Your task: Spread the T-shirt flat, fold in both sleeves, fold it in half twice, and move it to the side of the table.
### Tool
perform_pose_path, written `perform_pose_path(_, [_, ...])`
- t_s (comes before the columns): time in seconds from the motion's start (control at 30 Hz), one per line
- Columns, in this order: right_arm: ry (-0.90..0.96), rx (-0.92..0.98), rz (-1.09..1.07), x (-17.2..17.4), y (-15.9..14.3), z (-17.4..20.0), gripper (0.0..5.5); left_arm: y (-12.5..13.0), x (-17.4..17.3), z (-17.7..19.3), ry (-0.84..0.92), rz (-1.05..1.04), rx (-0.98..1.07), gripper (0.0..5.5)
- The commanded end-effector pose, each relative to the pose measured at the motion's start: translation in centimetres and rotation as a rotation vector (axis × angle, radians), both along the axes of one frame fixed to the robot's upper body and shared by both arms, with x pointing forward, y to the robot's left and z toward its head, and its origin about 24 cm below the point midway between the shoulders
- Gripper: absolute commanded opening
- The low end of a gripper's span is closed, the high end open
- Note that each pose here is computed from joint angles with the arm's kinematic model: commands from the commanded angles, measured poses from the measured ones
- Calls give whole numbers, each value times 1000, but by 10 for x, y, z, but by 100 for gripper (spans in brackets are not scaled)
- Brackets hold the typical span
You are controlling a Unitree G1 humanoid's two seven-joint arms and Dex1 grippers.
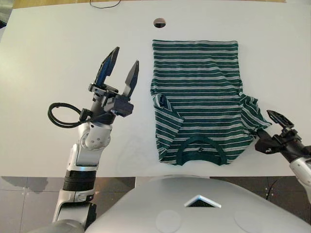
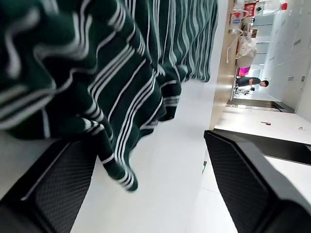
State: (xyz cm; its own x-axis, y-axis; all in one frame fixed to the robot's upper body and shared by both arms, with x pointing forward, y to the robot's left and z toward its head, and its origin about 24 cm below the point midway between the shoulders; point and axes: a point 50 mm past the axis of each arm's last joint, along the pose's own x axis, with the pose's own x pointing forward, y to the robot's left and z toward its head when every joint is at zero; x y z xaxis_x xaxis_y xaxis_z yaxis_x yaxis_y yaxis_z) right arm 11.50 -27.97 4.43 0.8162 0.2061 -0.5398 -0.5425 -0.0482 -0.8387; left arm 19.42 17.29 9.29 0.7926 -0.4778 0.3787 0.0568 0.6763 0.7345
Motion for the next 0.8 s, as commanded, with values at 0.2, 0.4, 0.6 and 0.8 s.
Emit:
perform_pose_path(0.2, [138, -46, -30, -15, -11, -23, 288, -2, -3, -4, 33, -10, -2, 239])
perform_pose_path(0.4, [140, -49, -38, -14, -16, -27, 179, -3, -6, -4, 40, -9, -14, 239])
perform_pose_path(0.6, [137, -56, -50, -14, -23, -30, 53, -4, -7, -4, 44, -16, -19, 239])
perform_pose_path(0.8, [127, -30, -34, -12, -20, -30, 13, -5, -9, -3, 43, -17, -29, 239])
